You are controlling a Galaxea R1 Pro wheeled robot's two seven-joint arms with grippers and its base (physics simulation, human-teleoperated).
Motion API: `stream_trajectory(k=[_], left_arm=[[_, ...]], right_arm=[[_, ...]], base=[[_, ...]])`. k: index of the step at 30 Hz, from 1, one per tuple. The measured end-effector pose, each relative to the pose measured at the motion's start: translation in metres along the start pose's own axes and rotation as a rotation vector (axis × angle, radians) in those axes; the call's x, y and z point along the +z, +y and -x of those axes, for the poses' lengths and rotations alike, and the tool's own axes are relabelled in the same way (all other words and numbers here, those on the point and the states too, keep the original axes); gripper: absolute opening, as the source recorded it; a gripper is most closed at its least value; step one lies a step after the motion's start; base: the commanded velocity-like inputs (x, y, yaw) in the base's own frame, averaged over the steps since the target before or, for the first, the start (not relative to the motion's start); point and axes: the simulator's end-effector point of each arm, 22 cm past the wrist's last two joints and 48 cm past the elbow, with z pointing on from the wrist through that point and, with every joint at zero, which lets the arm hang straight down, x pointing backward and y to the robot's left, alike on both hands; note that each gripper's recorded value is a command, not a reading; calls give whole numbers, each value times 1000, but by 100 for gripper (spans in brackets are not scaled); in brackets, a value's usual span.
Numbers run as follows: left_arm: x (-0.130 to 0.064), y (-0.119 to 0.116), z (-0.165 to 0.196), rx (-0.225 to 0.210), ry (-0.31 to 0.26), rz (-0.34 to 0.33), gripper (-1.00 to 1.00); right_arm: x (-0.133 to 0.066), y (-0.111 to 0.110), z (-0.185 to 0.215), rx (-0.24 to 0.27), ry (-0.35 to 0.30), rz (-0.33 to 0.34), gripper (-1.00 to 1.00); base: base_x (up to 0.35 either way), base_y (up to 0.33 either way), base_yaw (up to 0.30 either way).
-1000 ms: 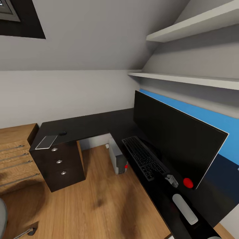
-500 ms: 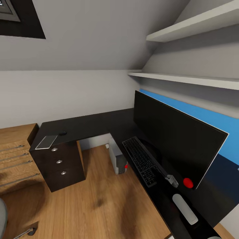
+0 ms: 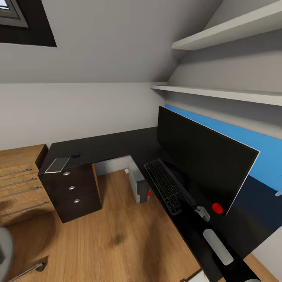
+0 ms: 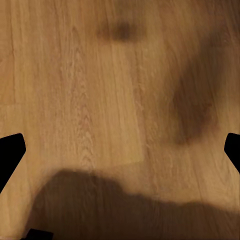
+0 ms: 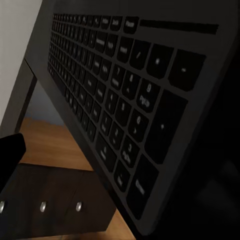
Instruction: In the bedroom, organize the workspace by keeping the computer under the desk, ensuring the monitor is on the desk, placing the keyboard on the desk next to the monitor, placing the mouse on the desk next to the keyboard, moving the folder from the swivel chair onto the desk next to the mouse, stacking the notebook on top of the folder with the pen on top of the notebook, and positioning the swivel chair next to the desk.
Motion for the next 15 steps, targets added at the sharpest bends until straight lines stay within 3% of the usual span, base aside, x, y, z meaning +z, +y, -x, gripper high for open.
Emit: stream_trajectory(k=[7, 15], left_arm=[[0, 0, 0, 0, 0, 0, 100], [0, 0, 0, 1, 1, 0, 100]], right_arm=[[0, -1, 0, 0, 1, -1, 100], [0, -15, -5, 6, 10, -31, 100]], base=[[-18, 0, 0], [-206, -49, 0]])
